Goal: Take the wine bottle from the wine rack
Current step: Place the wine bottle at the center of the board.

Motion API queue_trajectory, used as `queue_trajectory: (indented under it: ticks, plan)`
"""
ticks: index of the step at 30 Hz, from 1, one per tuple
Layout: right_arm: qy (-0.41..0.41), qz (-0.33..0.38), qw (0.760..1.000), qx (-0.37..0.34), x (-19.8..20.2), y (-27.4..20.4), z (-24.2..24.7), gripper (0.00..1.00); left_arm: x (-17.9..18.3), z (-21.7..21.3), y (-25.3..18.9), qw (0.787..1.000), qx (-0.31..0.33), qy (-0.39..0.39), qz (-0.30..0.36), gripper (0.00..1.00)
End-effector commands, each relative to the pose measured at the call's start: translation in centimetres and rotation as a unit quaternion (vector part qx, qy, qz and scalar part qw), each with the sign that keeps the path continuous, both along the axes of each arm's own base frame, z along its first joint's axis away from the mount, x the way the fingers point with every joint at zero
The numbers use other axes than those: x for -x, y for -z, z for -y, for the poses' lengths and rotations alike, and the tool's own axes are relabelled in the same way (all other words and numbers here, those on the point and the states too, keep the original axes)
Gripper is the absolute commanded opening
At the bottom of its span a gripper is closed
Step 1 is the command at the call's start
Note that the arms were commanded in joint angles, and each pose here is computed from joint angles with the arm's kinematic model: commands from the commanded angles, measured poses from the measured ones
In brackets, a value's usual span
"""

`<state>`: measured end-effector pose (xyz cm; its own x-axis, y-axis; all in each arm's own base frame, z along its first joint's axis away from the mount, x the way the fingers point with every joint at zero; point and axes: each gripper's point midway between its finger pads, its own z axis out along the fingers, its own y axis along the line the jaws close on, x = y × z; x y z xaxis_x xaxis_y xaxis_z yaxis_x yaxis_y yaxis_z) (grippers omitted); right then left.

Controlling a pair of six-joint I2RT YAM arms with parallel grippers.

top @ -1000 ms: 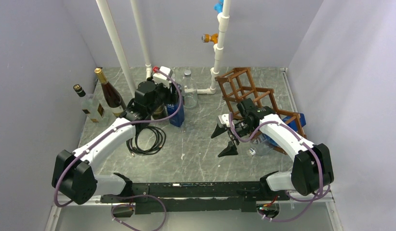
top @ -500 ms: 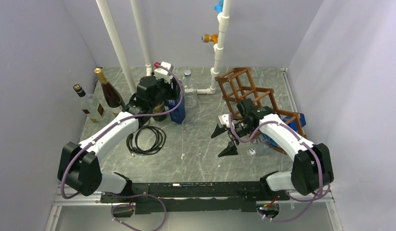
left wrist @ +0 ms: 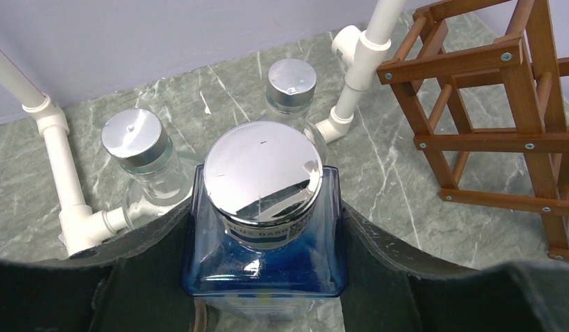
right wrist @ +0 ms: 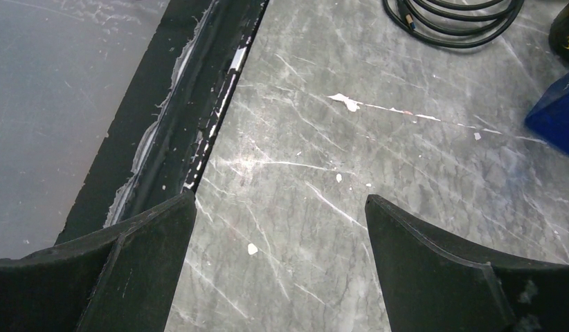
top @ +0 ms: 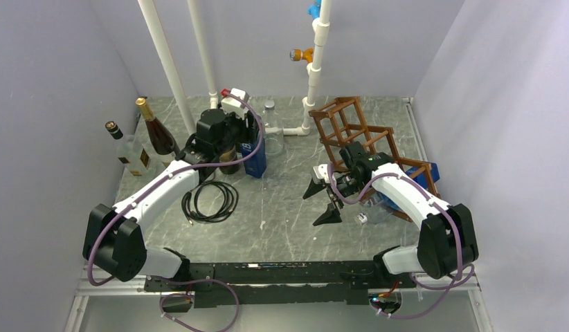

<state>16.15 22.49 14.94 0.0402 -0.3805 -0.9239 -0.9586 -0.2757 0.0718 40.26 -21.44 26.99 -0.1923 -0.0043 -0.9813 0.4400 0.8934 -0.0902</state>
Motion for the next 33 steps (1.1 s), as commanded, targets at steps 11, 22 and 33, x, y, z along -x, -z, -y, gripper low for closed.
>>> queue_trajectory:
  ticks: [11,22,33]
  plan:
    - [-0.010,0.014,1.000,-0.012,0.1,-0.3,-0.2,0.95,-0.1,-0.5,-10.8,0.990,0.074,-0.013,0.118,0.69]
    - [-0.010,0.015,1.000,-0.012,0.1,-0.3,-0.1,0.95,0.1,-0.6,-11.2,0.991,0.069,-0.011,0.117,0.79]
    - [-0.011,0.018,1.000,-0.009,0.1,-0.2,-0.1,0.95,1.1,-0.8,-12.7,0.989,0.071,-0.001,0.129,0.87]
